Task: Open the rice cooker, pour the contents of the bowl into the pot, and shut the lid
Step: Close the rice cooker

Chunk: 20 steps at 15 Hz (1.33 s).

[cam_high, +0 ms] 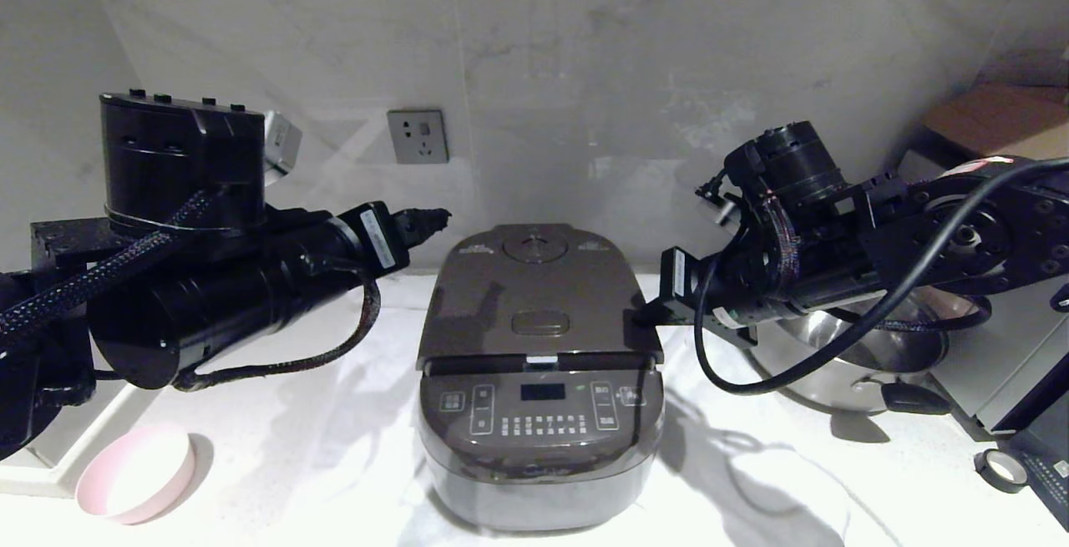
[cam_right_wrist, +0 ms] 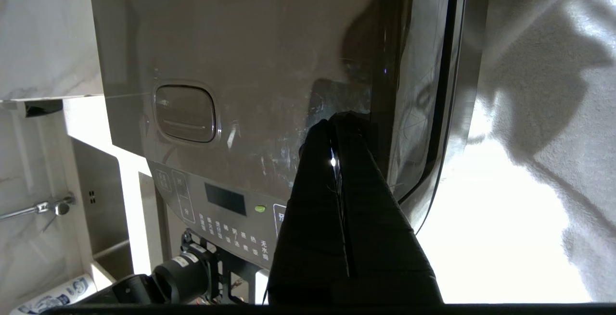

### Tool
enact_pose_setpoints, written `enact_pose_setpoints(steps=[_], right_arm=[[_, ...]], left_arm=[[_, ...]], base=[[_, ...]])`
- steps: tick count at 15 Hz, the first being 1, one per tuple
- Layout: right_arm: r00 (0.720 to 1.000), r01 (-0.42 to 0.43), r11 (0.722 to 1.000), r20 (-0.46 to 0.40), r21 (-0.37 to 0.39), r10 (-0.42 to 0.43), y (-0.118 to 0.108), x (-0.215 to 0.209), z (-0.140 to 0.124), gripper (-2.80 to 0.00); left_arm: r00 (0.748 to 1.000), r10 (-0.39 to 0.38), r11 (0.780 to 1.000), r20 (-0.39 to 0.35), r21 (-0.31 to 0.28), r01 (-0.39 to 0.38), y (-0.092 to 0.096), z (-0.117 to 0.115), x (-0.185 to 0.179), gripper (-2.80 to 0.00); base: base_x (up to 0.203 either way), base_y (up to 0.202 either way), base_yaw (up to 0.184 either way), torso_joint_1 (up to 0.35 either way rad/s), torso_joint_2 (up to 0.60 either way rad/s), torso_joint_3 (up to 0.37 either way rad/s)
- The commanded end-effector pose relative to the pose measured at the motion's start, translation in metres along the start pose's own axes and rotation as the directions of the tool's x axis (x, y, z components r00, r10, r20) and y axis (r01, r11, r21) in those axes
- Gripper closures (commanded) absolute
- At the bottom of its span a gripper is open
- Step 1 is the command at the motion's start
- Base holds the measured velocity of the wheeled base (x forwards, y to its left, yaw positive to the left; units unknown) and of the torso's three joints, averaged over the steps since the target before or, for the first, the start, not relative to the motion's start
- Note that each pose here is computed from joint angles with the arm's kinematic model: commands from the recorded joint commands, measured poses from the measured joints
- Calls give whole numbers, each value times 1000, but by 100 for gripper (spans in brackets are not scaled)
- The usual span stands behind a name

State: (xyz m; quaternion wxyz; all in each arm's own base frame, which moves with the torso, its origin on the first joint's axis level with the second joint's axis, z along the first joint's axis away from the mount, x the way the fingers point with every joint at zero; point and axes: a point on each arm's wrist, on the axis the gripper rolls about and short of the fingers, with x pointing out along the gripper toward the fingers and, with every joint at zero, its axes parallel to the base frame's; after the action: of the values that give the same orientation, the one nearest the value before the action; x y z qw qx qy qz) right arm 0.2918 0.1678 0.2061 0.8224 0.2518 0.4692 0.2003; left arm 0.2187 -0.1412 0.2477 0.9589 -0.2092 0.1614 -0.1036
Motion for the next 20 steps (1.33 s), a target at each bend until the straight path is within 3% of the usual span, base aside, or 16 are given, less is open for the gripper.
enact_pose_setpoints(steps=[1,6,8,13,20], right_arm=[[1000,0,1000,-3,6,0,0,0,0,0],[1000,2,1000,-7,14,-2,0,3,0,0],[1000,3,1000,-9,14,-3,0,4,0,0],[1000,6,1000,-15,15,-6,-1,7,0,0],[1000,-5,1000,-22,10,5,4,13,-3,0]], left_arm=[[1000,7,1000,-24,5,-6,3,-6,2,0],[995,-10,998,-99,62,16,2,-20,10,0],[983,-25,985,-185,161,55,1,-37,18,0],[950,-17,952,-311,287,111,0,-76,15,0],[939,-13,945,-343,302,124,1,-84,18,0]], base=[[0,0,0,0,0,0],[0,0,0,0,0,0],[0,0,0,0,0,0],[0,0,0,0,0,0],[0,0,0,0,0,0]])
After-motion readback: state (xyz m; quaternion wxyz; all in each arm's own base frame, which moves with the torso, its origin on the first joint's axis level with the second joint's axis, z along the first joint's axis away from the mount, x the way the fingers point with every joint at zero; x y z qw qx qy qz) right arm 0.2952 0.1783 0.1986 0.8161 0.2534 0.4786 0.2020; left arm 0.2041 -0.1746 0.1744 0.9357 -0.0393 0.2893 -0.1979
